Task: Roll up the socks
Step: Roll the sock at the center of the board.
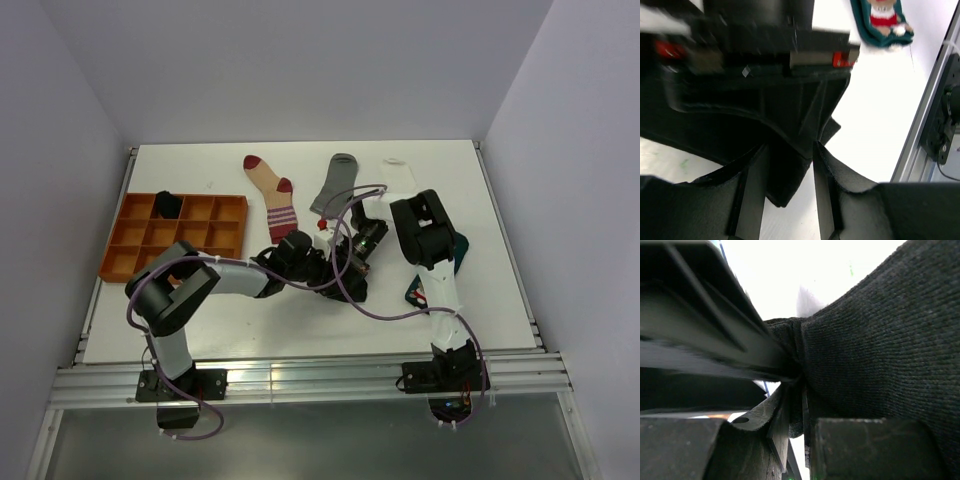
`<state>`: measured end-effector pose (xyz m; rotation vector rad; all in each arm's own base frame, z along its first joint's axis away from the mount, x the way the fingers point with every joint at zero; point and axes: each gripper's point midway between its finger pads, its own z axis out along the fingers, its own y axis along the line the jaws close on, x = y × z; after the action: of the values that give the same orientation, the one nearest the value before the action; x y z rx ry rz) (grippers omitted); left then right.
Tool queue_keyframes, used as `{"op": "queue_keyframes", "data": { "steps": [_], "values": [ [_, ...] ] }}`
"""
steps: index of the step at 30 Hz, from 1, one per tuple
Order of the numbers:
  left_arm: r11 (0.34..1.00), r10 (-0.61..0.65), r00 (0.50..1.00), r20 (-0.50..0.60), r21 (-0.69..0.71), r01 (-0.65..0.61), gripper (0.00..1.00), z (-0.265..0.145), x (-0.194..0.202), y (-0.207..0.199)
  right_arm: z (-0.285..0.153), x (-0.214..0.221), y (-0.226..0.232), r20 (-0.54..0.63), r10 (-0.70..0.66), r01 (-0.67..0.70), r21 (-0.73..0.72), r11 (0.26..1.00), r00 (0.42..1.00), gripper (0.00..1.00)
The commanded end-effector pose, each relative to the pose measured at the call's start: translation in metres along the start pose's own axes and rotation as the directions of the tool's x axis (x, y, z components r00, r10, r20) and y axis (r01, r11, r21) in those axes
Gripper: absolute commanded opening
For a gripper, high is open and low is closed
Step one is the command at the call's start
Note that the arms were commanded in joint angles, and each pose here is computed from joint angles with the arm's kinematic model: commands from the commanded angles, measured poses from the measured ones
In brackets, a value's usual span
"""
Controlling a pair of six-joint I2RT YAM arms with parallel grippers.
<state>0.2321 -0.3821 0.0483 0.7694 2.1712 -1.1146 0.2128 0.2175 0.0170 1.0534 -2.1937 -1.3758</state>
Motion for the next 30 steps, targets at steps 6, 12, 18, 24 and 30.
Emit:
{"op": "queue_keyframes", "data": {
  "steps": [6, 12, 18, 24, 30],
  "values": [
    [1.0, 0.019, 1.0, 0.019, 0.025, -0.019, 0.43, -0.001, 0.012, -0.002, -0.012, 0.003, -0.01, -0.014, 0.038, -0.038, 0.05, 0.998, 0.999, 0.17],
    [1.0, 0.005, 1.0, 0.0, 0.027, -0.005, 0.42, 0.001, 0.02, 0.001, -0.013, 0.006, -0.015, -0.012, 0.065, -0.065, 0.053, 0.996, 0.998, 0.17],
    [0.997, -0.067, 0.998, -0.015, 0.028, 0.067, 0.19, 0.003, 0.023, -0.002, -0.014, 0.005, -0.019, 0.001, 0.055, -0.055, 0.089, 0.994, 0.998, 0.18],
    [0.971, -0.236, 0.969, -0.076, -0.045, 0.234, 0.0, 0.005, 0.036, 0.003, -0.026, -0.011, -0.014, 0.074, -0.026, 0.013, 0.165, 0.986, 0.997, 0.34],
    [0.909, -0.413, 0.899, -0.149, -0.134, 0.395, 0.0, 0.002, 0.052, 0.004, -0.057, -0.034, -0.003, 0.203, -0.157, 0.091, 0.301, 0.949, 0.966, 0.45]
  ]
}}
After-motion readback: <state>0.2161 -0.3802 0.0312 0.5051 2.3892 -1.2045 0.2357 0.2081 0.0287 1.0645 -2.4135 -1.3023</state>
